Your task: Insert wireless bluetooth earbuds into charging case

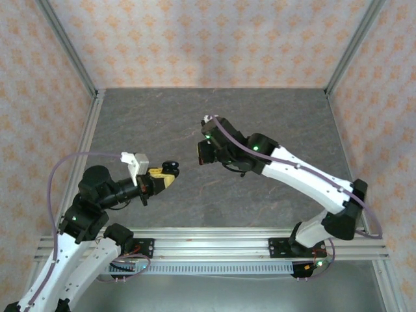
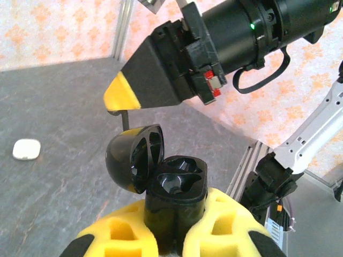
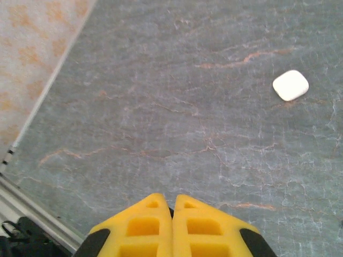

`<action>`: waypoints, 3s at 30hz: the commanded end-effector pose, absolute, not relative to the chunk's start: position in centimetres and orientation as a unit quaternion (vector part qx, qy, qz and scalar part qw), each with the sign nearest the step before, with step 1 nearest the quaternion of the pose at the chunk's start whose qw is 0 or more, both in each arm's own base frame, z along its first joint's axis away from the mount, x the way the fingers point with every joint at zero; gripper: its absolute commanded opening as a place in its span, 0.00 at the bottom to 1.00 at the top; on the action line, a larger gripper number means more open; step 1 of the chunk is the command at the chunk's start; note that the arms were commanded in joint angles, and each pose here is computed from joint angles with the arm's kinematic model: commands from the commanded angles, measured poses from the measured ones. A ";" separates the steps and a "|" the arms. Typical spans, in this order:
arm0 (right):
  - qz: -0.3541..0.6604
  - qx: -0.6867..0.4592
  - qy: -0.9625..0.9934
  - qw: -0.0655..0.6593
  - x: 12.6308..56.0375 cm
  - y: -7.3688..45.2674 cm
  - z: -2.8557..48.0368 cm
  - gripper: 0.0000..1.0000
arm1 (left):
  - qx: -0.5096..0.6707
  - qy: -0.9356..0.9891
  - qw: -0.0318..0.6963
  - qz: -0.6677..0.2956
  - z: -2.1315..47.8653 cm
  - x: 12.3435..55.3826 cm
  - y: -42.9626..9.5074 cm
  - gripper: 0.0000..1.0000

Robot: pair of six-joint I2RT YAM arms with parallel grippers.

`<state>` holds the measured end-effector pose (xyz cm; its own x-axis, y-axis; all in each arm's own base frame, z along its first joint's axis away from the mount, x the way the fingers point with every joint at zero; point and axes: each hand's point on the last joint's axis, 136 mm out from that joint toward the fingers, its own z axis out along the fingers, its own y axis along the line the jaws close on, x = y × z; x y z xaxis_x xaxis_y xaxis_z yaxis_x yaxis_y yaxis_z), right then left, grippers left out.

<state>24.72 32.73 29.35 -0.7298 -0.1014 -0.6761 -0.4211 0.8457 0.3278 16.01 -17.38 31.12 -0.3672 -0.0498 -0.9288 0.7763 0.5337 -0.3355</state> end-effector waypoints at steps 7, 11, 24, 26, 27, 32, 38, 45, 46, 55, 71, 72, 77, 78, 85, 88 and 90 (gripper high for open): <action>0.351 -0.151 0.809 0.446 23.0 31.6 39.7 0.02 | 0.312 0.643 0.541 -0.442 38.3 16.3 -19.4 0.00; 0.381 -0.176 0.778 0.467 21.9 31.9 42.7 0.02 | 0.316 0.641 0.541 -0.444 39.2 17.0 -19.9 0.00; 0.393 -0.272 0.730 0.489 19.1 35.4 46.2 0.03 | 0.321 0.639 0.525 -0.462 40.1 18.6 -21.3 0.00; 0.391 -0.279 0.731 0.485 19.1 35.9 45.7 0.03 | 0.325 0.639 0.519 -0.466 40.2 18.6 -21.5 0.00; 0.389 -0.283 0.732 0.482 19.1 36.1 45.3 0.03 | 0.326 0.638 0.519 -0.467 40.3 18.5 -21.5 0.00; 0.383 -0.284 0.735 0.482 19.2 36.2 44.4 0.02 | 0.327 0.636 0.517 -0.471 40.7 18.4 -21.6 0.00; 0.377 -0.295 0.729 0.489 19.3 36.3 44.4 0.02 | 0.328 0.633 0.514 -0.477 41.0 18.3 -21.7 0.00; 0.375 -0.311 0.735 0.471 18.7 36.3 43.3 0.02 | 0.325 0.631 0.518 -0.477 41.4 18.6 -21.8 0.00; 0.376 -0.311 0.735 0.470 18.6 36.2 43.2 0.02 | 0.324 0.631 0.518 -0.478 41.4 18.5 -21.8 0.00; 0.385 -0.297 0.731 0.478 18.3 35.2 44.0 0.02 | 0.318 0.632 0.523 -0.476 41.3 18.0 -21.5 0.00; 0.396 -0.319 0.742 0.437 17.3 36.2 43.7 0.01 | 0.314 0.633 0.529 -0.471 41.2 17.7 -21.2 0.00; 0.397 -0.319 0.741 0.438 17.3 36.1 43.8 0.01 | 0.314 0.632 0.529 -0.472 41.3 17.7 -21.2 0.00; 0.392 -0.329 0.745 0.428 17.1 36.2 43.3 0.01 | 0.315 0.632 0.529 -0.472 41.3 17.7 -21.3 0.00; 0.391 -0.331 0.747 0.424 17.1 36.4 43.1 0.01 | 0.315 0.631 0.529 -0.472 41.4 17.7 -21.3 0.00; 0.396 -0.337 0.754 0.401 16.8 37.1 42.0 0.02 | 0.314 0.632 0.529 -0.471 41.4 17.8 -21.5 0.00; 0.399 -0.333 0.752 0.405 16.9 37.1 42.3 0.06 | 0.312 0.635 0.529 -0.469 41.3 17.8 -21.5 0.00; 0.400 -0.327 0.752 0.410 17.0 37.0 42.6 0.15 | 0.312 0.635 0.530 -0.469 41.3 17.8 -21.5 0.00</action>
<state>17.53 36.86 42.83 -0.4226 -0.1501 -0.8938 -0.8236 0.4751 0.3097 18.34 -21.50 39.21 -0.3114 -0.0662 -0.9480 0.8709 0.3791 -0.3126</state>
